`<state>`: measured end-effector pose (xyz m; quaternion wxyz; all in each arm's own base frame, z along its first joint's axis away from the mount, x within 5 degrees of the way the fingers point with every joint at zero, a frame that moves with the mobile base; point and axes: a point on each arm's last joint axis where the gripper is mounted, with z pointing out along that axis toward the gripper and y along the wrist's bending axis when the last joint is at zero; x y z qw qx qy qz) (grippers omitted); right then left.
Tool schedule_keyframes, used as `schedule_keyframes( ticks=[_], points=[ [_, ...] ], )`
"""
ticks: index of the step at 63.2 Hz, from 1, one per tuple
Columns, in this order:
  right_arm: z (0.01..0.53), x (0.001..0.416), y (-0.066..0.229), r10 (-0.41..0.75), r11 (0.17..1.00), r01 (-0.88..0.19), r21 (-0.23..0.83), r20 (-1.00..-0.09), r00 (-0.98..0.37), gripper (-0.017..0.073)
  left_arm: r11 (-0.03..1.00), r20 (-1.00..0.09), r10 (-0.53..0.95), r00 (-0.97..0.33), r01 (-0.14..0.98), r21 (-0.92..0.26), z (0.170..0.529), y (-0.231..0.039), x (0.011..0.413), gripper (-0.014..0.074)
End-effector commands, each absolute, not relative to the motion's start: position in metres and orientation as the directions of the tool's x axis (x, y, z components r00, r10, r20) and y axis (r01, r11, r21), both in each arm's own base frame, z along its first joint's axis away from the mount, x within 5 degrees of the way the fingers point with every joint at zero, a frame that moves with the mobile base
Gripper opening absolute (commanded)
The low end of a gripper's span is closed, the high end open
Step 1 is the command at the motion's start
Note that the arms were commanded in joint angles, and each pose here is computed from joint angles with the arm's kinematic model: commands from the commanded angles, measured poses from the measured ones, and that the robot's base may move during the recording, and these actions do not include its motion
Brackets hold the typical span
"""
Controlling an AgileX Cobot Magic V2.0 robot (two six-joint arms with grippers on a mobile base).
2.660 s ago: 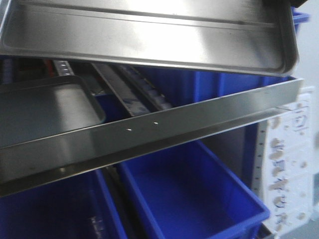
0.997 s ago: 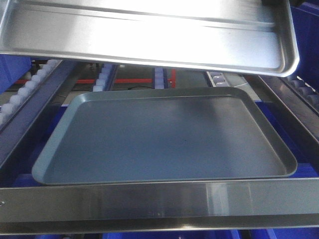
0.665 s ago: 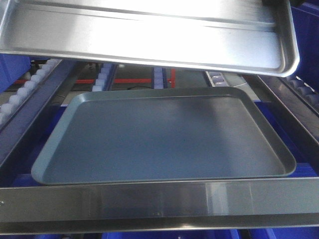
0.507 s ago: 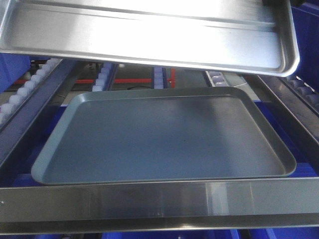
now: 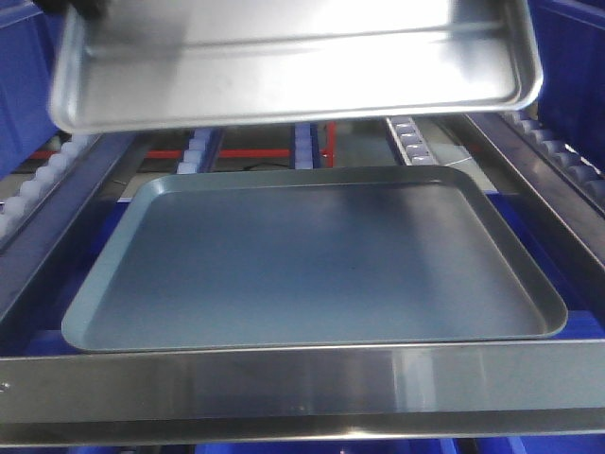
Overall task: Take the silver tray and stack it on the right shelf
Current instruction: 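Lower the silver tray into the grey-blue tray and open both grippers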
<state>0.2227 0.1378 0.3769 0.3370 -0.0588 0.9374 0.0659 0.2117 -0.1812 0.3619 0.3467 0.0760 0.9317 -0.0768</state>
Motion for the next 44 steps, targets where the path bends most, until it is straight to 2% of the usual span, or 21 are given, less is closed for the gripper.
schedule_keyframes(
  ticks=[1, 14, 27, 44],
  points=[
    [0.391, 0.244, 0.132, -0.082, 0.988, -0.15, 0.037, -0.695, -0.714, 0.0057, 0.971, -0.687, 0.093, -0.721, 0.217, -0.097, 0.364, -0.182, 0.23, -0.0101],
    [0.354, 0.286, 0.131, -0.079, 0.994, -0.111, 0.012, -0.628, -0.775, 0.0057, 0.984, -0.618, 0.074, -0.782, 0.157, -0.082, 0.323, -0.187, 0.268, -0.0101],
    [0.315, 0.317, 0.136, -0.098, 0.995, -0.1, -0.029, -0.574, -0.813, 0.0057, 0.987, -0.56, 0.104, -0.822, 0.155, -0.044, 0.283, -0.2, 0.291, -0.0101],
    [0.283, 0.335, 0.143, -0.121, 0.993, -0.109, -0.055, -0.52, -0.846, 0.0057, 0.987, -0.507, 0.133, -0.852, 0.162, -0.014, 0.243, -0.211, 0.307, -0.01]
  ],
)
